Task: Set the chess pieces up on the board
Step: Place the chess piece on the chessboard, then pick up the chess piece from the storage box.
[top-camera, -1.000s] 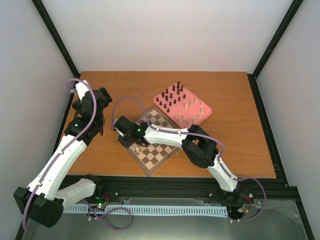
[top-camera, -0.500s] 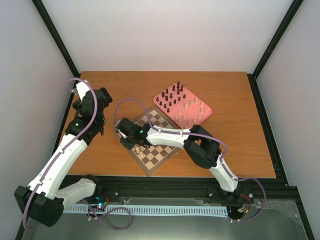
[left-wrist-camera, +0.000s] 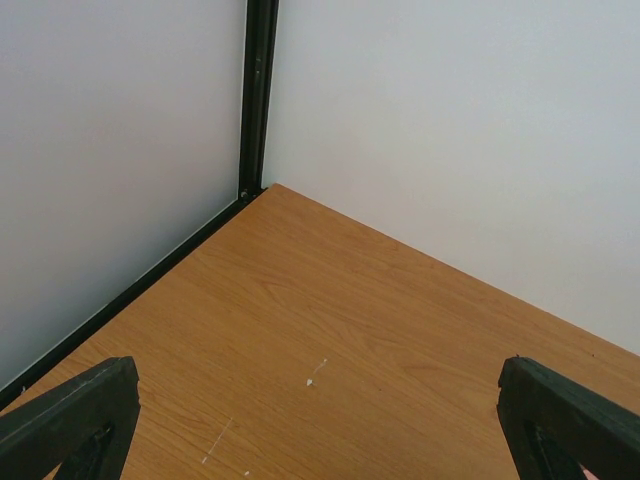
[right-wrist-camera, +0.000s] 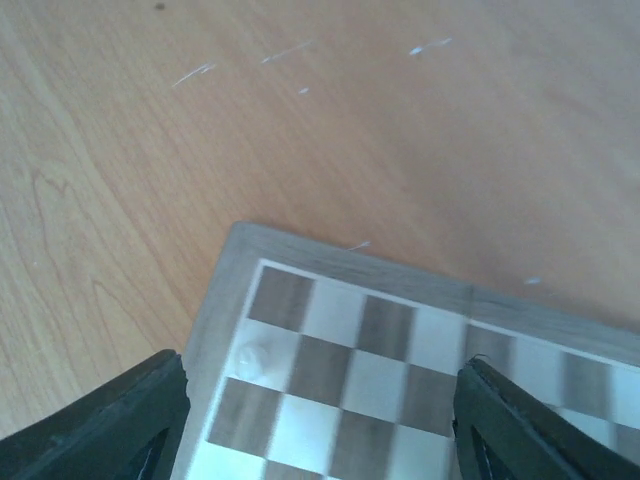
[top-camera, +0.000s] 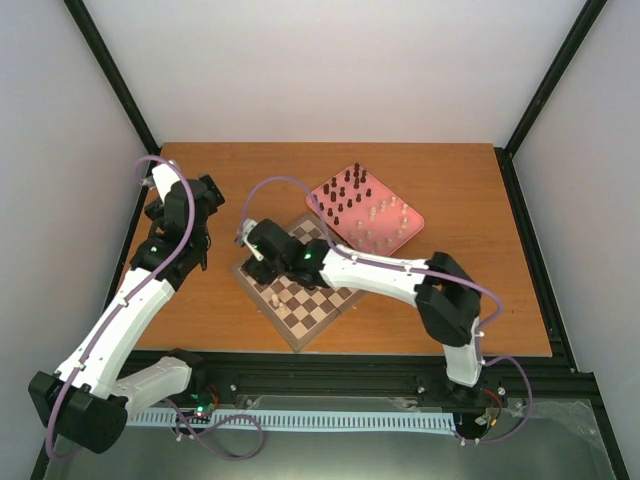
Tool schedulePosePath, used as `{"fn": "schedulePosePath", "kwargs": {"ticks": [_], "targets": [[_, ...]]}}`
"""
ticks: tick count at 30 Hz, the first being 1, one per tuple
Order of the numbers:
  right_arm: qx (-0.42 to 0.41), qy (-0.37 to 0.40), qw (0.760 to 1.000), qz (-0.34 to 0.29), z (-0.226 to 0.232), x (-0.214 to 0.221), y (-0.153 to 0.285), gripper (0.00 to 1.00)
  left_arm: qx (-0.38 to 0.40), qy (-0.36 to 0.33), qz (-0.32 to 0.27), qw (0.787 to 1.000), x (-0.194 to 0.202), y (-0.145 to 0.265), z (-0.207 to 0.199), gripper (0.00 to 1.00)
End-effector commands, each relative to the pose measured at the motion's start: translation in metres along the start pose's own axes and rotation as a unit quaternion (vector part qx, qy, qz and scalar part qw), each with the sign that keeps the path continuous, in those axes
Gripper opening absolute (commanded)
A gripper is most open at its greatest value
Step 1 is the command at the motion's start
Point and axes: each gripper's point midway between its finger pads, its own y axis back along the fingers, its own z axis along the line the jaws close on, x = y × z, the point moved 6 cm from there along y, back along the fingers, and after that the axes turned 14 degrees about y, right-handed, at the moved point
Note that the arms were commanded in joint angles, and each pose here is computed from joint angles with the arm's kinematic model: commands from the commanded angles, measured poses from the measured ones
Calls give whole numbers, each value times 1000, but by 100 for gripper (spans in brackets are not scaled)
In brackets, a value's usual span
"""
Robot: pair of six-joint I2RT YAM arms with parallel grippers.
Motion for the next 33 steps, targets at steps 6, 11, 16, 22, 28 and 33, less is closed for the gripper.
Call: {"fn": "schedulePosePath", "kwargs": {"ticks": [6, 11, 16, 22, 28, 33], "targets": [[200, -123, 972, 3, -138, 44, 68, 73, -2, 4, -9, 1000, -3, -3, -2, 100], [298, -224, 926, 62, -211, 116, 87, 72, -2, 0, -5, 1000, -1, -6, -5, 100], [345, -293, 885, 112, -258, 180, 93, 68, -1, -1, -4, 1000, 1, -8, -6, 100], [352, -354, 857, 129, -299, 232, 95, 59, -8, -8, -1, 1000, 4, -12, -7, 100], [334, -372, 850, 165, -309, 260, 78, 59, -15, -14, 1, 1000, 8, -17, -9, 100], [311, -380, 854, 170, -318, 272, 62, 57, -21, -19, 2, 1000, 10, -20, -10, 100]]}}
